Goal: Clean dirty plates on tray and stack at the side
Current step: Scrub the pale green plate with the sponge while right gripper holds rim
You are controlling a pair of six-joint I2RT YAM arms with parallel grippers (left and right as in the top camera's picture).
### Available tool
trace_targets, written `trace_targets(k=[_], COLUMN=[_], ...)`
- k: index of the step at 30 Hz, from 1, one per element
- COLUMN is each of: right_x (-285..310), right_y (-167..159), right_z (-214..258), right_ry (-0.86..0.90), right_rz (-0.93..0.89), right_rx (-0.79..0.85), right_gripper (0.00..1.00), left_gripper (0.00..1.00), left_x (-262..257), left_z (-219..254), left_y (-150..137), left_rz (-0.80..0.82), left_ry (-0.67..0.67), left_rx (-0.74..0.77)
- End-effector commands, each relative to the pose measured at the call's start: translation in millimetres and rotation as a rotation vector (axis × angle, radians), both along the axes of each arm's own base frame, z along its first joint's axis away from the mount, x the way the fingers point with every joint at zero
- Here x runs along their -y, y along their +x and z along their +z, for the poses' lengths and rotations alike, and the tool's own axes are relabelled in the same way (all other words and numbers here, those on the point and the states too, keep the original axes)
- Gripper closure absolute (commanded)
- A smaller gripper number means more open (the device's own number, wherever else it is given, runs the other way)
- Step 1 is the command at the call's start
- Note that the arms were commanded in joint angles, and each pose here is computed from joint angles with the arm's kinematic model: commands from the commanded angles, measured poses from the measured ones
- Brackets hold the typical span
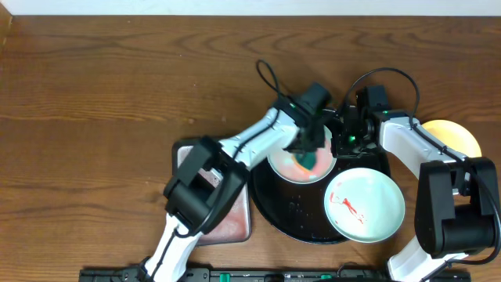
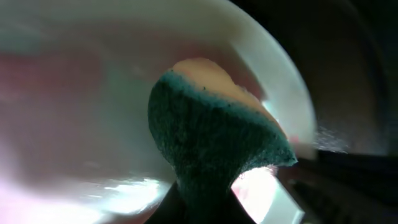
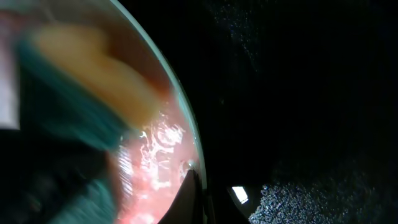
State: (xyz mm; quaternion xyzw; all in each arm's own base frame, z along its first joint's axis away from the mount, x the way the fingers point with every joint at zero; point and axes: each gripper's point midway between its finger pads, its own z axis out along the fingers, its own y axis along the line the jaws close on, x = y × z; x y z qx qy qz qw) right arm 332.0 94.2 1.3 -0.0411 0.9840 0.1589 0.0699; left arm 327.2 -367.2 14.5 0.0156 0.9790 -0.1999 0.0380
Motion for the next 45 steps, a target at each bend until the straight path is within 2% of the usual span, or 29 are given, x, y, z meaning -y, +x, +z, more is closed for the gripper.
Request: trace_targets(k=[1, 7, 12, 18, 23, 28, 32, 36, 45], right_x=[6.3, 6.2, 6.2, 6.1, 6.2, 8.1, 9.9, 9.9, 9.9], right_y=[-5.1, -4.4, -4.1, -3.4, -3.4, -3.3, -3.6, -3.6, -3.6], right_z=[-12.5, -12.4, -12.4, -12.3, -12.3, -12.8, -13.3, -13.3, -13.3], right_ry=[-0.051, -0.051, -0.050, -0.050, -0.050, -0.062, -0.073, -0.073, -0.073], right_rz=[0.009, 0.009, 0.009, 0.009, 0.010, 0.009, 0.014, 0.014, 0.014], right_rx=[-0.022, -0.019, -0.018, -0.015, -0.015, -0.014, -0.013, -0.013, -0.013], right_gripper=[0.99, 0.99, 0.99, 0.99, 0.99, 0.99, 0.99, 0.99, 0.99], left_gripper=[0.92, 0.93, 0.92, 0.92, 0.92, 0.92, 0.93, 0.93, 0.93], left_x=[7.6, 5.7, -26.9, -60.8, -109.2, -164.7, -183.3, -163.7, -61.7], left_z=[-26.8, -26.4, -31.7, -32.5, -37.4, -15.0, 3.6, 0.1, 2.5], left_y=[-27.0, -36.7, -55.7, -54.5, -21.1, 12.9, 31.7, 37.4, 38.7], left_rz=[0.069, 0.101, 0.132, 0.117, 0.094, 0.129, 0.153, 0.157, 0.174], left_ry=[-0.010, -0.012, 0.098, 0.164, 0.355, 0.612, 0.712, 0.616, 0.104], left_rx=[-0.152, -0.222, -0.337, -0.381, -0.207, 0.004, 0.128, 0.135, 0.027])
